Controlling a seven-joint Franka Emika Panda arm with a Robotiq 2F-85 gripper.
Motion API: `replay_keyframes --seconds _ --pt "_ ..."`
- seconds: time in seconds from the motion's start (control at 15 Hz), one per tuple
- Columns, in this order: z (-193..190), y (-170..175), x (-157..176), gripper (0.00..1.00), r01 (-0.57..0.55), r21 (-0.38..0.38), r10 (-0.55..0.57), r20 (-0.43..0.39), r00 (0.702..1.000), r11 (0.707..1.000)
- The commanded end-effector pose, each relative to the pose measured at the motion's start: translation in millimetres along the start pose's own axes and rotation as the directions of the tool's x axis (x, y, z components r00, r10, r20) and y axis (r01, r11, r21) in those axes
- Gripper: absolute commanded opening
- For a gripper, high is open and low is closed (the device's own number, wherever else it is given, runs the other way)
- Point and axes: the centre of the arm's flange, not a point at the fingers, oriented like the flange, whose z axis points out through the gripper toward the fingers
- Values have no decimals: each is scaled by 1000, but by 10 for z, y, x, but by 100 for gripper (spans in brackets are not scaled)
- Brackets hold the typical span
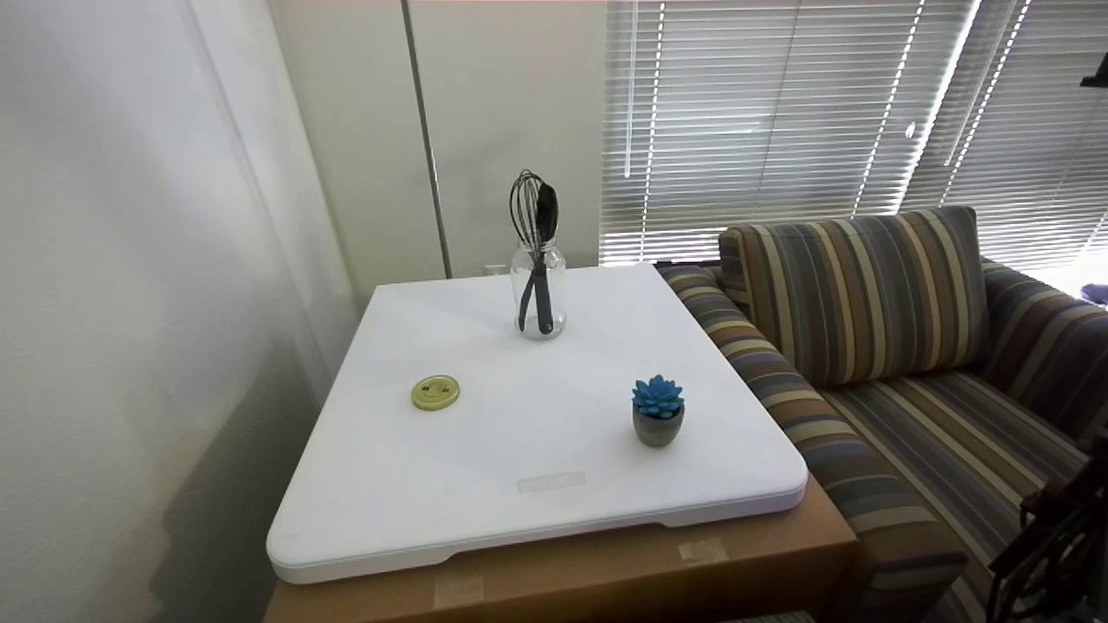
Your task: Remove the whisk from the jar and put it on the table
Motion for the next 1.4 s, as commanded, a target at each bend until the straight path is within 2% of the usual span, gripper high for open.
replay_keyframes --seconds 0.0,0.07,0.13,0.53,0.8,1.0,1.13,1.2,1.33 --pt "153 -146 284 100 75 -55 -75 5 997 996" --pt "178 -184 306 100 85 -70 -85 6 996 994" --pt "65 -148 127 100 60 -44 -60 -1 998 997" --pt "165 -212 217 100 82 -53 -82 12 997 995" --pt "223 -254 489 100 111 -52 -111 -8 994 992" --pt "527 -358 832 100 60 -27 -61 -44 997 998" --pt "789 -465 995 100 24 -45 -26 -42 999 999" --pt "928 -519 1072 100 -4 -46 2 -26 1000 999" --pt "1245 -620 1213 100 -122 -104 128 43 991 987"
